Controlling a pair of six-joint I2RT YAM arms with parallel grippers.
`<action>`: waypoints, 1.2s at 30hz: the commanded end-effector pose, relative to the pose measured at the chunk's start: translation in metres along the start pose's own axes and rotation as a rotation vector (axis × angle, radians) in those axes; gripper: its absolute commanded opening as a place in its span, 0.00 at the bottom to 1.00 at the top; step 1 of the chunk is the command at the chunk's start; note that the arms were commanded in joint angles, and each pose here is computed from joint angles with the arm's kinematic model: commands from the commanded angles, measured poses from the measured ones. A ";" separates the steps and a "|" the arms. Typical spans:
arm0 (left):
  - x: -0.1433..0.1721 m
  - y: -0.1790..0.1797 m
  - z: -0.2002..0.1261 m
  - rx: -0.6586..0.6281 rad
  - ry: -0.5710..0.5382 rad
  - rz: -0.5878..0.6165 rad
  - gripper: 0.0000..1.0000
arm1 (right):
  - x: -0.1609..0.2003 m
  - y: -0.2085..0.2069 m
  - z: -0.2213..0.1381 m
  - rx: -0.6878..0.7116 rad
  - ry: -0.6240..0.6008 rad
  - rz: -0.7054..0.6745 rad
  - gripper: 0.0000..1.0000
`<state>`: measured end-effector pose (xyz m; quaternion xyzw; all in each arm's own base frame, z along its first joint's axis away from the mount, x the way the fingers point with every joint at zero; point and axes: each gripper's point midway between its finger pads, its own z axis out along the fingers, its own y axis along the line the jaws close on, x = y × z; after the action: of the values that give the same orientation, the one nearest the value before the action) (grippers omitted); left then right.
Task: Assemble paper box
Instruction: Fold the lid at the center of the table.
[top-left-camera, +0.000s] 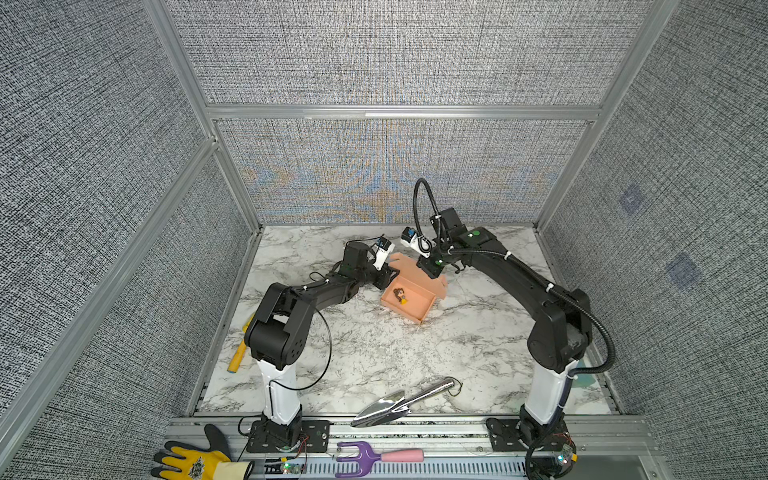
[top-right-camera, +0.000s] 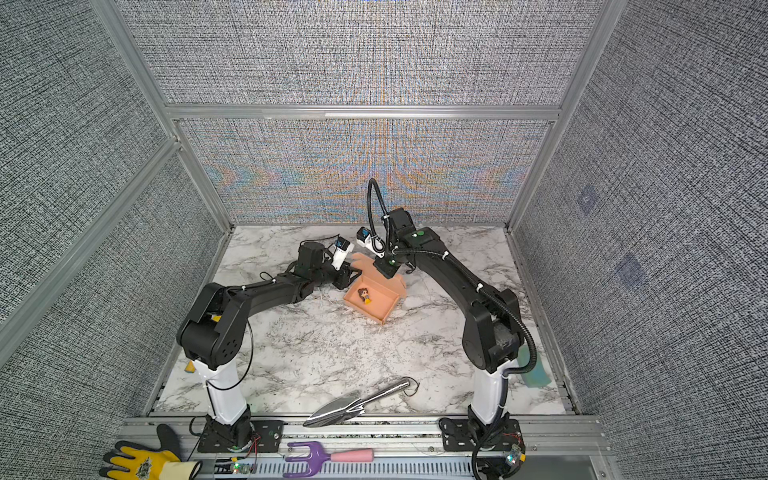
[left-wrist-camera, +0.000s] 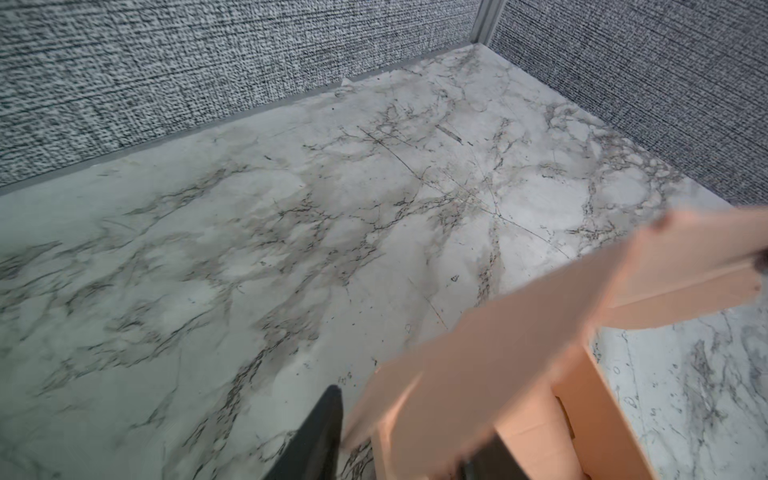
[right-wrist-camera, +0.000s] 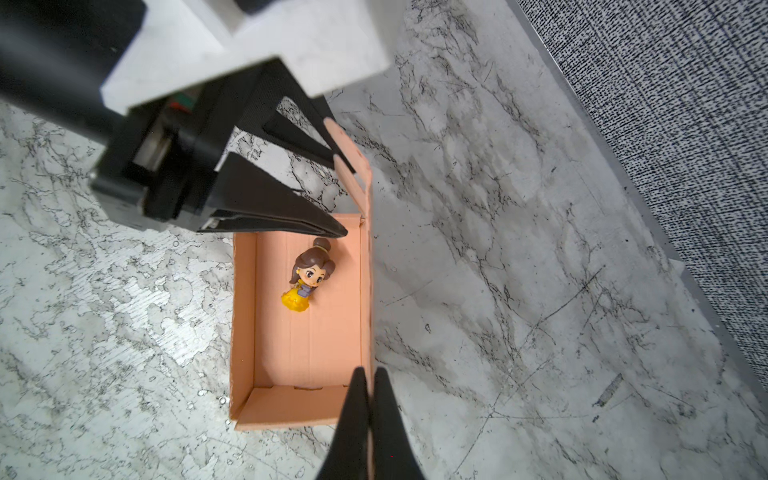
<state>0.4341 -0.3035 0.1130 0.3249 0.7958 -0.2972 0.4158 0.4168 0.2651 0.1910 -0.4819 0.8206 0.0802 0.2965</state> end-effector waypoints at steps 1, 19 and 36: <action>-0.002 -0.015 0.000 0.094 0.002 -0.009 0.35 | -0.002 0.001 -0.001 -0.010 -0.006 -0.015 0.00; -0.006 -0.014 -0.011 0.047 -0.118 -0.178 0.00 | -0.008 0.003 0.000 0.041 -0.043 0.049 0.00; 0.002 -0.016 -0.029 -0.027 -0.155 -0.192 0.00 | 0.038 -0.070 -0.099 0.465 -0.543 0.602 0.49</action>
<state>0.4028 -0.2908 0.1140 0.2172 0.8069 -0.3477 0.4252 0.4054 0.1801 0.2224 -0.2220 0.8535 0.0773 0.4651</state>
